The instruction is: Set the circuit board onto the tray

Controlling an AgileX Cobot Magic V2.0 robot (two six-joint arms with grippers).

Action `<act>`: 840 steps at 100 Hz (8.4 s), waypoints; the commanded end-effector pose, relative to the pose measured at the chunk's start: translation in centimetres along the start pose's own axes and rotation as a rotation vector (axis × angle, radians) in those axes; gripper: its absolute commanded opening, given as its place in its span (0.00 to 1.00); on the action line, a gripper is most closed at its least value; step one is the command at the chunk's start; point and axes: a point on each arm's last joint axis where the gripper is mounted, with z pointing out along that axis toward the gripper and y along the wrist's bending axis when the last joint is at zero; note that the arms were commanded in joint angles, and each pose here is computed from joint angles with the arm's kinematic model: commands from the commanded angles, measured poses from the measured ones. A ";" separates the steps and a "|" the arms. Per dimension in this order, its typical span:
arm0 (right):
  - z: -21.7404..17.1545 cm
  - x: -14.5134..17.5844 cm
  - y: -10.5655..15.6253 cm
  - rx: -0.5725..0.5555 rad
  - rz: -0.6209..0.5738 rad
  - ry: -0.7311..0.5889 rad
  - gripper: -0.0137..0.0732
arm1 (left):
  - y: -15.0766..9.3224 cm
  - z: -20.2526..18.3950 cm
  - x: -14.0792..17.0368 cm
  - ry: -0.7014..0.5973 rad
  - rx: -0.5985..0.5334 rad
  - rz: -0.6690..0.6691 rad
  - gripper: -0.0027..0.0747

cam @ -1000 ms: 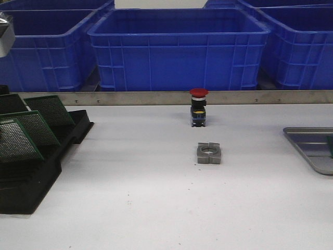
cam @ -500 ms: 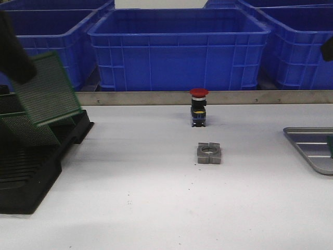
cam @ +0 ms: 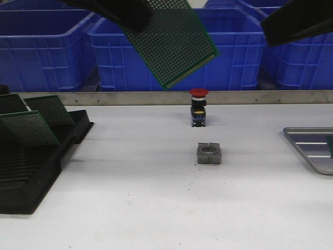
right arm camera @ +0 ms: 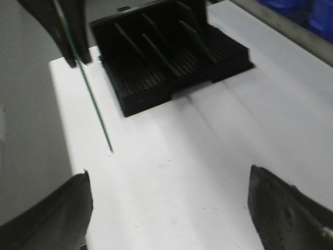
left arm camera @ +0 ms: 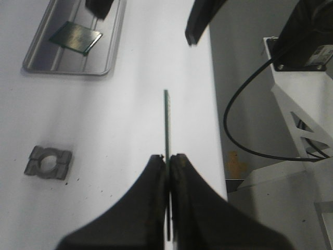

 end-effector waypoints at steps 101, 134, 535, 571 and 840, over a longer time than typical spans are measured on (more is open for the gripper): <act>3.4 -2.7 4.2 -0.128 -0.069 -0.058 0.09 | -1.7 0.1 -3.2 -0.146 0.036 0.030 0.53; 2.9 -0.7 3.1 -0.045 0.338 0.123 0.09 | -1.2 0.1 -3.3 -0.152 -0.018 0.026 0.68; -10.2 6.4 13.0 0.939 -0.017 -0.560 0.09 | -18.3 -11.3 14.7 -0.600 -1.548 -0.313 0.01; -10.2 6.4 13.0 0.939 -0.017 -0.560 0.09 | -17.7 -10.1 17.1 -0.597 -1.604 -0.300 0.01; -8.2 14.7 10.8 1.166 0.147 -0.469 0.09 | -19.0 -6.5 22.2 -0.493 -1.535 -0.519 0.01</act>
